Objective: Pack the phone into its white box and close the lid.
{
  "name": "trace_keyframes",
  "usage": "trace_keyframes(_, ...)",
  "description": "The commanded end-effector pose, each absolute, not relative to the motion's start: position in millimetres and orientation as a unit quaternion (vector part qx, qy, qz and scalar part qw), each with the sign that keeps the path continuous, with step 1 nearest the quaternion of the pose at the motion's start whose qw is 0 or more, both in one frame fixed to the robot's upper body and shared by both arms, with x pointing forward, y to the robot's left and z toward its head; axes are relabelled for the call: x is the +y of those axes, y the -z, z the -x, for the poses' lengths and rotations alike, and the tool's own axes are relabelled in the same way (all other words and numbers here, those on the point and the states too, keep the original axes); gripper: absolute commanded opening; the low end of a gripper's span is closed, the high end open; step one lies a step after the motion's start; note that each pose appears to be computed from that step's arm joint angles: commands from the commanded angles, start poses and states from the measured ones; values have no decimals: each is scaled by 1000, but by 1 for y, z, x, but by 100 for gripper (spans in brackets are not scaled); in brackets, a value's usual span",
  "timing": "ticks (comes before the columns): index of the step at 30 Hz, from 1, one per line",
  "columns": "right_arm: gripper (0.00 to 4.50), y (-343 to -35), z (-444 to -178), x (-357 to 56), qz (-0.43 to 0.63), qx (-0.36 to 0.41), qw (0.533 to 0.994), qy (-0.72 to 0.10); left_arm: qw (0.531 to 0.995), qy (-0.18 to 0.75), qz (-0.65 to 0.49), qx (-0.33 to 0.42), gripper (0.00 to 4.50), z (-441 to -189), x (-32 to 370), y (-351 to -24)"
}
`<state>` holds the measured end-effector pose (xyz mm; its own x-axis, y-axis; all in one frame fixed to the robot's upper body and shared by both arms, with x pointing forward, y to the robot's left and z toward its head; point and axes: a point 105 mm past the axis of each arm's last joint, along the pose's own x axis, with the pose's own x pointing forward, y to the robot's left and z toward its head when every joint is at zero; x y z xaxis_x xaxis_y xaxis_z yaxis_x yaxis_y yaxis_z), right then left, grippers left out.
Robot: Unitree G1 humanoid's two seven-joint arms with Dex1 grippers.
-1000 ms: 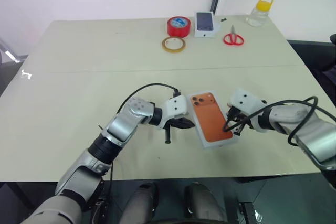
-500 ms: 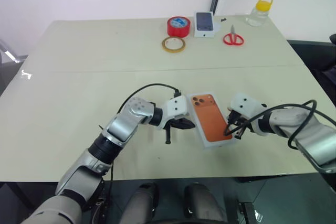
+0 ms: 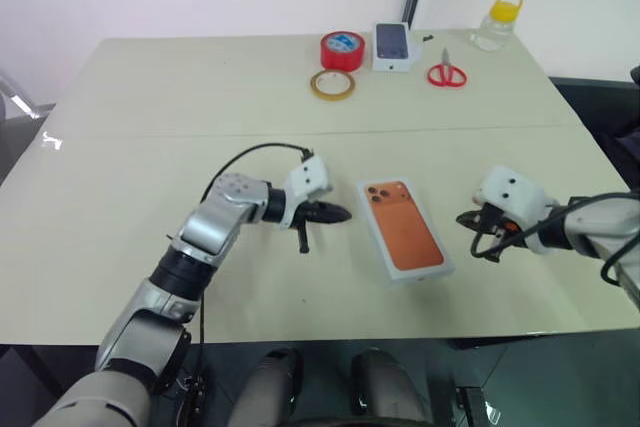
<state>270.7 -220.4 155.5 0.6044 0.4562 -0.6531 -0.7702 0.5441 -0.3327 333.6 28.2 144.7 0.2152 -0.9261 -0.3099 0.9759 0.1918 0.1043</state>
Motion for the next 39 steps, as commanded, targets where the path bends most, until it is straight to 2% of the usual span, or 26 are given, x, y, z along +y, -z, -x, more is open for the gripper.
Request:
trace_keyframes(1,4,-168,-253,-197,298,220,827,-424,773,617,-133,60,0,-340,15,-162)
trace_keyframes(7,4,-135,-236,-185,281,259,810,-445,757,617,-192,95,0,-344,-8,-132)
trace_keyframes(13,4,-109,-228,-193,296,299,799,-429,734,618,-247,136,0,-339,-5,-100)
trace_keyframes(16,4,-114,-234,-194,298,286,808,-419,745,613,-231,125,0,-342,-5,-105)
trace_keyframes(18,4,-130,-246,-193,308,240,827,-404,773,598,-192,91,0,-350,-1,-126)
trace_keyframes(22,4,-170,-280,-197,284,144,880,-352,842,521,-140,24,0,-377,33,-171)
trace_keyframes(26,4,-186,-311,-208,268,109,908,-303,891,437,-125,-1,0,-389,89,-191)
trace_keyframes(33,4,-197,-351,-222,198,69,940,-269,945,296,-136,23,0,-374,183,-175)
trace_keyframes(39,4,-199,-366,-227,169,46,948,-266,970,213,-110,37,0,-356,222,-160)
